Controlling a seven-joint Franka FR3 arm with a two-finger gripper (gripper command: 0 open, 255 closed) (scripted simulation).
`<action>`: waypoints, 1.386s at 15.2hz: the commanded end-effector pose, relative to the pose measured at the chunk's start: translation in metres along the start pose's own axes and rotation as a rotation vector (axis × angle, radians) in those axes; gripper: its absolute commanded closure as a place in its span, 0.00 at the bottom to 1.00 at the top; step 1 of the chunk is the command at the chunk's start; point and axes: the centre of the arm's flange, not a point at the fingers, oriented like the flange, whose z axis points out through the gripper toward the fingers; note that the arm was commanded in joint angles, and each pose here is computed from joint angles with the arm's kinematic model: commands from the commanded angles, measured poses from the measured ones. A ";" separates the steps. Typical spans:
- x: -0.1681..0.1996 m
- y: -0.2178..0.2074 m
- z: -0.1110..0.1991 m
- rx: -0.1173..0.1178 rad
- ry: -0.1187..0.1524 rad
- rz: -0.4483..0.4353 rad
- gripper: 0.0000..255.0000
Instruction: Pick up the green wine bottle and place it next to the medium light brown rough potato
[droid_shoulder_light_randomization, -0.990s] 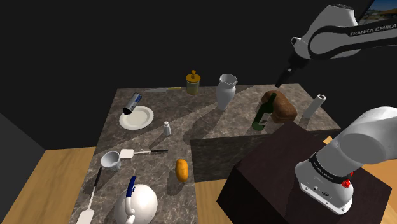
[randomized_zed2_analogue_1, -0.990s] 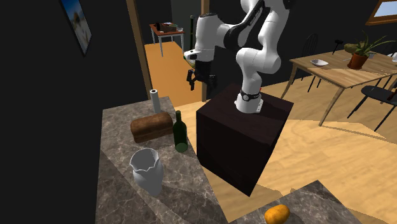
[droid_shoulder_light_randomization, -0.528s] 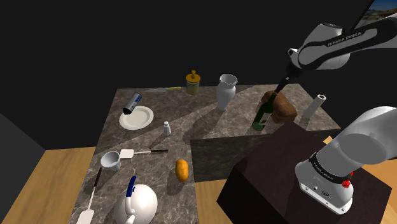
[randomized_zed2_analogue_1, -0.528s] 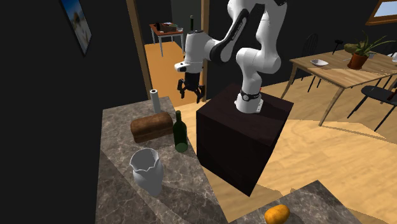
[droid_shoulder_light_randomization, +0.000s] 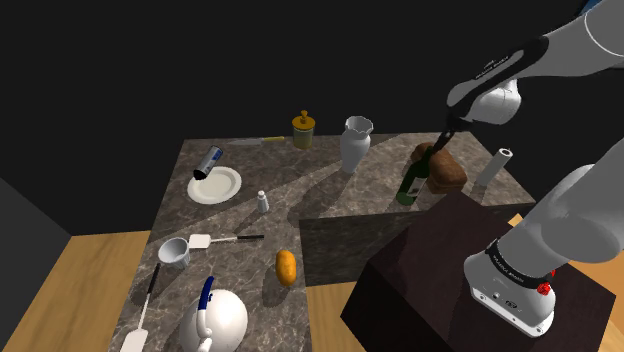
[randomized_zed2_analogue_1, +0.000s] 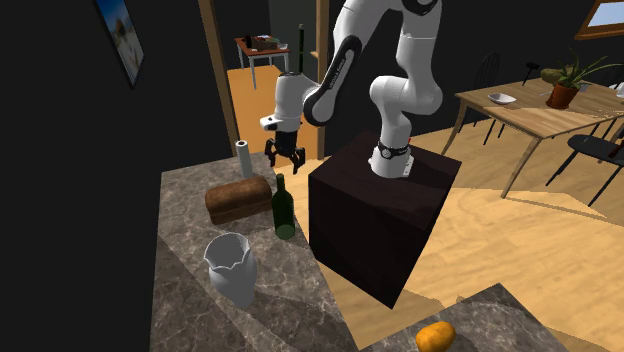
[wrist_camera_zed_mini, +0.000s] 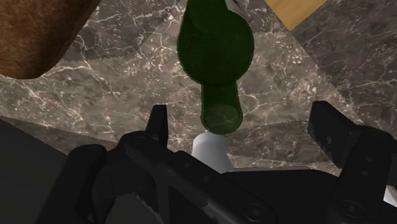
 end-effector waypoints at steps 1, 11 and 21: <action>0.000 0.004 0.012 -0.004 0.000 -0.005 0.00; 0.000 0.005 0.047 -0.004 0.000 -0.005 0.00; 0.000 0.005 0.046 -0.004 0.000 -0.005 1.00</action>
